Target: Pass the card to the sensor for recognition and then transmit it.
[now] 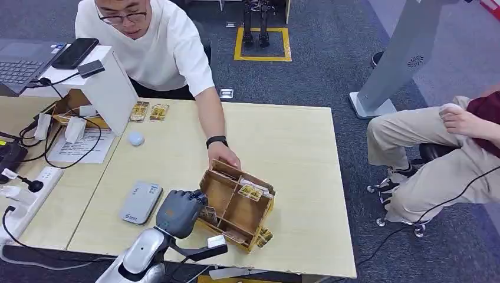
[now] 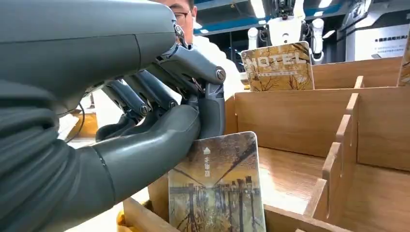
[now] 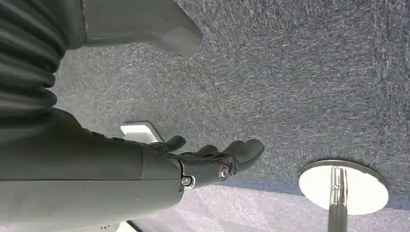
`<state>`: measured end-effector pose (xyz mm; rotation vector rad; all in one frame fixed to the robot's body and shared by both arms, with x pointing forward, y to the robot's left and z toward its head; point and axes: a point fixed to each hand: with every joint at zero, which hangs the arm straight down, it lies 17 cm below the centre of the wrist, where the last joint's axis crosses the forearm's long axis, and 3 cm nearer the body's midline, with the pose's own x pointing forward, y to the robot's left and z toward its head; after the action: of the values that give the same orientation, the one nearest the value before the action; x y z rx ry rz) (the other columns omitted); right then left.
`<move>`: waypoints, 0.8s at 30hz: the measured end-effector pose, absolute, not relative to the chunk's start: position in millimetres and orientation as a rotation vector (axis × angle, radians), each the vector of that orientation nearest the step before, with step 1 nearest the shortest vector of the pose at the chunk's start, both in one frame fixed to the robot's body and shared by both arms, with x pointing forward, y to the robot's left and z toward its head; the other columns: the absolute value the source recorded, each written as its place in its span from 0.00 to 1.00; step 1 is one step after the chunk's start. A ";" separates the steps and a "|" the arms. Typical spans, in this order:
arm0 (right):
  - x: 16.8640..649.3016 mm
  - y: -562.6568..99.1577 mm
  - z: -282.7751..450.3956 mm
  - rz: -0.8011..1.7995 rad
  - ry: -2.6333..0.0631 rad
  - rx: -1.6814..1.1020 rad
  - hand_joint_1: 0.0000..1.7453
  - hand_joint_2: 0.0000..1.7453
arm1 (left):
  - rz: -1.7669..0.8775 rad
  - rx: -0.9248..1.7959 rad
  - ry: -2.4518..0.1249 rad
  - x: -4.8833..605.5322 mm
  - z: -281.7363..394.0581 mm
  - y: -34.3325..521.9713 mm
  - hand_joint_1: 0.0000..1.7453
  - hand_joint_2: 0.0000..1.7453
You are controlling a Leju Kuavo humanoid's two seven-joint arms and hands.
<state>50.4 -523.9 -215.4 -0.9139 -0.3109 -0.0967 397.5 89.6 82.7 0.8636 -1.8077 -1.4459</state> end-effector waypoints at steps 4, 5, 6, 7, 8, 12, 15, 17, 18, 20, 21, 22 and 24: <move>50.5 -523.9 -215.4 -0.094 -0.311 -0.914 0.00 1.00 | -1.432 0.883 -1.806 397.5 83.6 91.9 1.00 1.00; 50.5 -523.8 -215.4 -0.093 -0.311 -0.914 0.00 1.00 | -1.429 0.886 -1.809 397.3 84.0 92.3 1.00 1.00; 50.5 -523.8 -215.4 -0.094 -0.311 -0.914 0.00 1.00 | -1.426 0.890 -1.810 397.1 84.2 92.8 1.00 1.00; 50.6 -523.8 -215.4 -0.094 -0.312 -0.914 0.00 1.00 | -1.413 0.898 -1.820 396.6 86.3 93.5 1.00 1.00; 50.6 -523.8 -215.4 -0.094 -0.312 -0.914 0.00 1.00 | -1.387 0.908 -1.839 395.5 90.0 94.8 1.00 1.00; 50.9 -523.8 -215.4 -0.093 -0.312 -0.914 0.00 1.00 | -1.276 0.935 -1.927 391.5 110.8 97.0 1.00 1.00; 50.8 -523.8 -215.4 -0.091 -0.312 -0.913 0.00 1.00 | -1.160 0.978 -2.016 388.6 135.9 100.3 1.00 1.00; 51.1 -523.7 -215.4 -0.091 -0.313 -0.913 0.00 1.00 | -1.101 1.005 -2.061 387.7 150.7 102.9 1.00 1.00; 51.1 -523.7 -215.4 -0.091 -0.313 -0.913 0.00 1.00 | -1.075 1.010 -2.078 387.3 158.1 102.9 1.00 1.00; 51.1 -523.7 -215.4 -0.091 -0.313 -0.913 0.00 1.00 | -1.039 1.024 -2.098 387.4 168.6 105.2 1.00 1.00; 51.2 -523.7 -215.4 -0.090 -0.314 -0.913 0.00 1.00 | -1.025 1.030 -2.100 388.2 171.8 107.1 1.00 1.00; 51.2 -523.7 -215.4 -0.090 -0.314 -0.913 0.00 1.00 | -1.017 1.032 -2.101 388.4 173.7 107.6 1.00 1.00; 51.3 -523.7 -215.3 -0.090 -0.314 -0.913 0.00 1.00 | -1.006 1.036 -2.104 388.5 176.3 108.5 1.00 1.00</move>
<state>51.3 -523.7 -215.3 -0.9134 -0.3139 -0.0903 388.5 108.5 176.3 1.0355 -2.1039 -1.0061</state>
